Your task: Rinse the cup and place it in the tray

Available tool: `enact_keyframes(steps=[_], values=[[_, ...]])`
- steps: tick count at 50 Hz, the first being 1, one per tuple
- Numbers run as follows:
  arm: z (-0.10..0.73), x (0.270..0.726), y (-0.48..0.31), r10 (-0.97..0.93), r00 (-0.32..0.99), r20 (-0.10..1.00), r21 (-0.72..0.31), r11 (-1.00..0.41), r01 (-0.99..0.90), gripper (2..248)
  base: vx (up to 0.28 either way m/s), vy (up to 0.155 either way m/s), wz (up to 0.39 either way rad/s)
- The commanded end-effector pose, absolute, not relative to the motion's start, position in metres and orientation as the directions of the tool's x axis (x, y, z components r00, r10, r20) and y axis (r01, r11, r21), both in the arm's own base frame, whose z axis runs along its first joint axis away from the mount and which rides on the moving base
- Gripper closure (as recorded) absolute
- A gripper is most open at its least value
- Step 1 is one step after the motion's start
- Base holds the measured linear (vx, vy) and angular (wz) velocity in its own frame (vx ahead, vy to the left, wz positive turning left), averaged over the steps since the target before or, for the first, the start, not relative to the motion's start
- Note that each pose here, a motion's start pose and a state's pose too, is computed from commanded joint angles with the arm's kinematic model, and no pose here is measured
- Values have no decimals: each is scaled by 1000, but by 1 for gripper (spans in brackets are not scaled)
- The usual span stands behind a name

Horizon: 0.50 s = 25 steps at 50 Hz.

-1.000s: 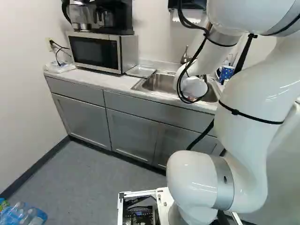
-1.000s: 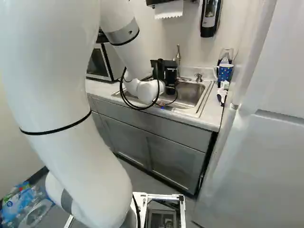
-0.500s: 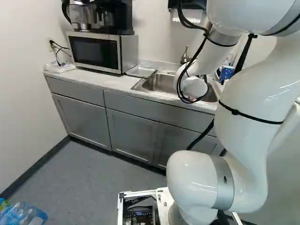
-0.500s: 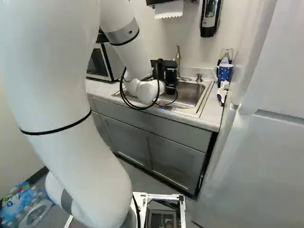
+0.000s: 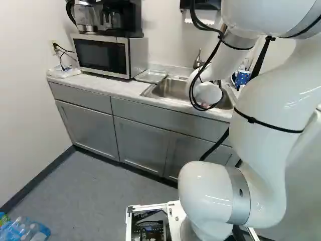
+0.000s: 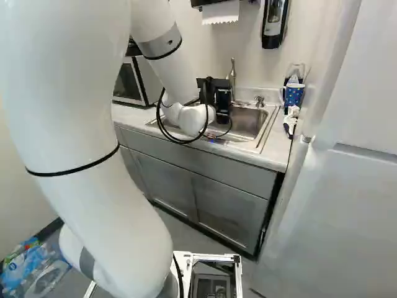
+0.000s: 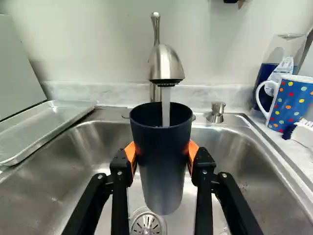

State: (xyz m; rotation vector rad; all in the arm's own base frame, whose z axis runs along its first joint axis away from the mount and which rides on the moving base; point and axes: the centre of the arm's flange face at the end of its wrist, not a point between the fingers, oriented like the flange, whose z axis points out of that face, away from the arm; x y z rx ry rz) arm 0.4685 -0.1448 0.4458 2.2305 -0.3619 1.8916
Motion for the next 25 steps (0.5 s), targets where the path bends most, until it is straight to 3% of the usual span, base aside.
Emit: enact_keyframes(steps=[25], values=[[446,468,-145,-60,154,986,-10,-951,-308,128,0,0,0]])
